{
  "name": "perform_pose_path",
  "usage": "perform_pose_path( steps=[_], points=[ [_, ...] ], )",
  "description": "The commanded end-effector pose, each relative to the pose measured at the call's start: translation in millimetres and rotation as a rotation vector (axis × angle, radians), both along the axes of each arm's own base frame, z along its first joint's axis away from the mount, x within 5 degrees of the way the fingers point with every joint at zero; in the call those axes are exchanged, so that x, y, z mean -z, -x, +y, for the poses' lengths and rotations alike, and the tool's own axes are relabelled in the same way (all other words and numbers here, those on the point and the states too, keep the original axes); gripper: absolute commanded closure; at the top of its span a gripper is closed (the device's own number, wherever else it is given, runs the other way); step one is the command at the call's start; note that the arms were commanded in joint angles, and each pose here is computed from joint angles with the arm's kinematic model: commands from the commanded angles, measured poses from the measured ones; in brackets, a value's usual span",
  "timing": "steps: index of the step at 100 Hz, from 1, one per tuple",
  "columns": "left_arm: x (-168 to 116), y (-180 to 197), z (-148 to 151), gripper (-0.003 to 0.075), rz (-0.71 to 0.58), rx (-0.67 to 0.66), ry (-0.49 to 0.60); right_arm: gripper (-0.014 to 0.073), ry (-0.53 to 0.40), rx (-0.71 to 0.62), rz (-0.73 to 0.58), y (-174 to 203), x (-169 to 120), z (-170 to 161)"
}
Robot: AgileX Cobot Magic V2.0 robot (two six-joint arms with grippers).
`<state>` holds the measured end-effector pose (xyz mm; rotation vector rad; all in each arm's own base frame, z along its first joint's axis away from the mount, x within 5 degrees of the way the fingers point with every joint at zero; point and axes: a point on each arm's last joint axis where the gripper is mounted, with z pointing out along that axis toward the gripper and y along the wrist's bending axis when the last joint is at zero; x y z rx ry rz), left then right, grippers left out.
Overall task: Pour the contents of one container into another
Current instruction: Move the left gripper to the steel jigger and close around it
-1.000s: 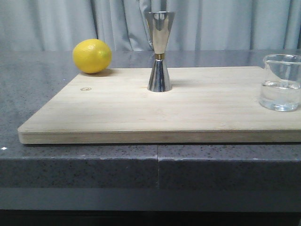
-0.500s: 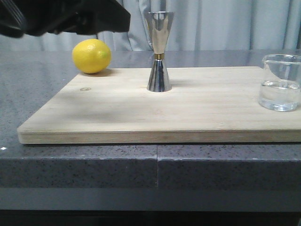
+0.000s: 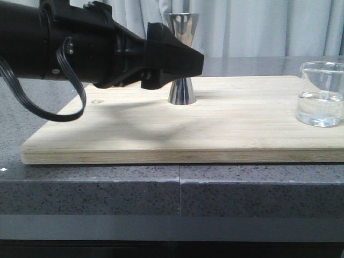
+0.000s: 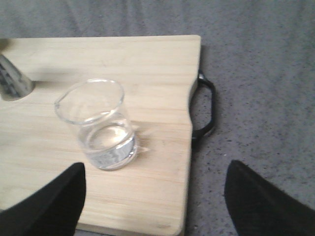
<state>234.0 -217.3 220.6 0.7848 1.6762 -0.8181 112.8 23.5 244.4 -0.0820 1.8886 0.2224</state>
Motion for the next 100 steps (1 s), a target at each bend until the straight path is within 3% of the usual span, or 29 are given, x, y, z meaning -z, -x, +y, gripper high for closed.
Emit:
perform_pose_path(
  steps=[1,71,100],
  points=[
    [-23.8,-0.9,-6.1,0.0105,-0.075,0.041,0.118,0.0068,-0.020,-0.024,-0.115,-3.6,-13.3,3.5],
    [-22.5,-39.5,-34.6,0.0106,-0.112,0.072,0.116,0.0068,-0.021,-0.028,-0.120,-3.5,-13.4,4.1],
    [-25.3,-53.3,-24.2,0.0157,-0.127,0.033,0.114,0.0068,-0.021,-0.029,-0.129,-3.9,-14.2,4.2]
  ],
)
